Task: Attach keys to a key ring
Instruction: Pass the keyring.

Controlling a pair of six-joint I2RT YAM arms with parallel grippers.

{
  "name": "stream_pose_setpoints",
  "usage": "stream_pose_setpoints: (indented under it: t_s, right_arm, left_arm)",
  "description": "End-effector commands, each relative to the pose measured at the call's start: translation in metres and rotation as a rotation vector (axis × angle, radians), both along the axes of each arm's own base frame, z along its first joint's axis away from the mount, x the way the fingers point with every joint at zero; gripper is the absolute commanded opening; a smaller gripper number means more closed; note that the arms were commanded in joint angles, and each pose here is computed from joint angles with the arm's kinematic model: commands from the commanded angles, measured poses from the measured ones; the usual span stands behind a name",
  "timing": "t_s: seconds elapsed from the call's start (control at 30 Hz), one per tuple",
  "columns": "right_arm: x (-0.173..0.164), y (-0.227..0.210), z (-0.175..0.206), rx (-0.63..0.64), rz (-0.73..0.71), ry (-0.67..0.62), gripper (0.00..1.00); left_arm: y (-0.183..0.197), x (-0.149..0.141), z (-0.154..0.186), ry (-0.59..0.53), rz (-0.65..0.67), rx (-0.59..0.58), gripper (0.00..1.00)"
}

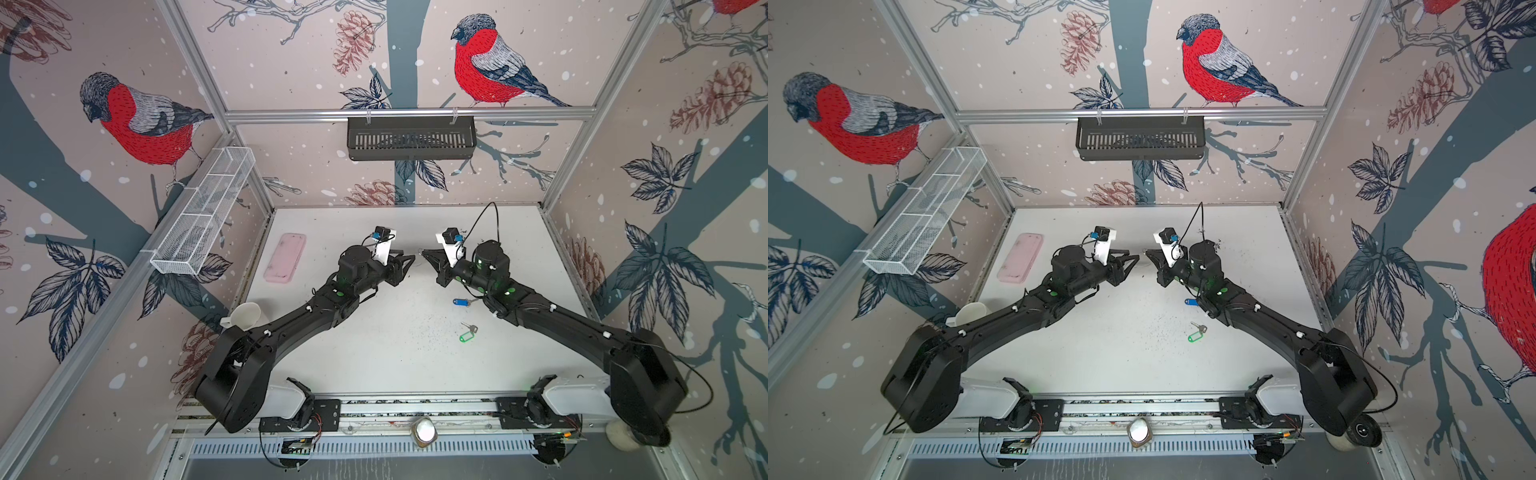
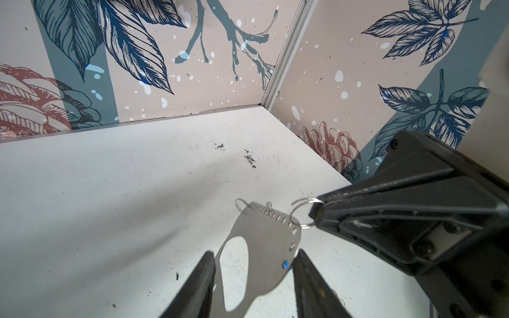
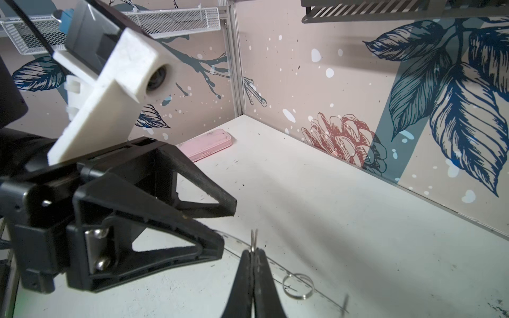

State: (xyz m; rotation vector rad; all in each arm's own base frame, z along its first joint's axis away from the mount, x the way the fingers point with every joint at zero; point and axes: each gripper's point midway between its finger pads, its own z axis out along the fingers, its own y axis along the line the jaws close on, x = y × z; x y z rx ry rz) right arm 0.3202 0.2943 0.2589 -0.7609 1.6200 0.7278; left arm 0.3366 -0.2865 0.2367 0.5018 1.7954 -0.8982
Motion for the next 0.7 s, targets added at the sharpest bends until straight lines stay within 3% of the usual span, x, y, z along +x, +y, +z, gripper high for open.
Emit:
stream_pose_setpoints:
  t_s: [0.0,0.33,0.67]
  right_arm:
    - [0.0,0.001,0.018,0.056,0.004,-0.038,0.0]
    - [0.001,0.002,0.02,0.07,0.002,-0.034,0.0]
    - [0.003,0.001,0.019,0.07,-0.011,-0.025,0.0]
  left_arm:
    - [-0.005,0.0,0.014,-0.041,-0.016,-0.04,0.4]
    - [-0.006,-0.003,0.026,-0.077,-0.03,-0.078,0.18]
    - [-0.007,-0.014,0.039,-0.122,-0.068,-0.125,0.04]
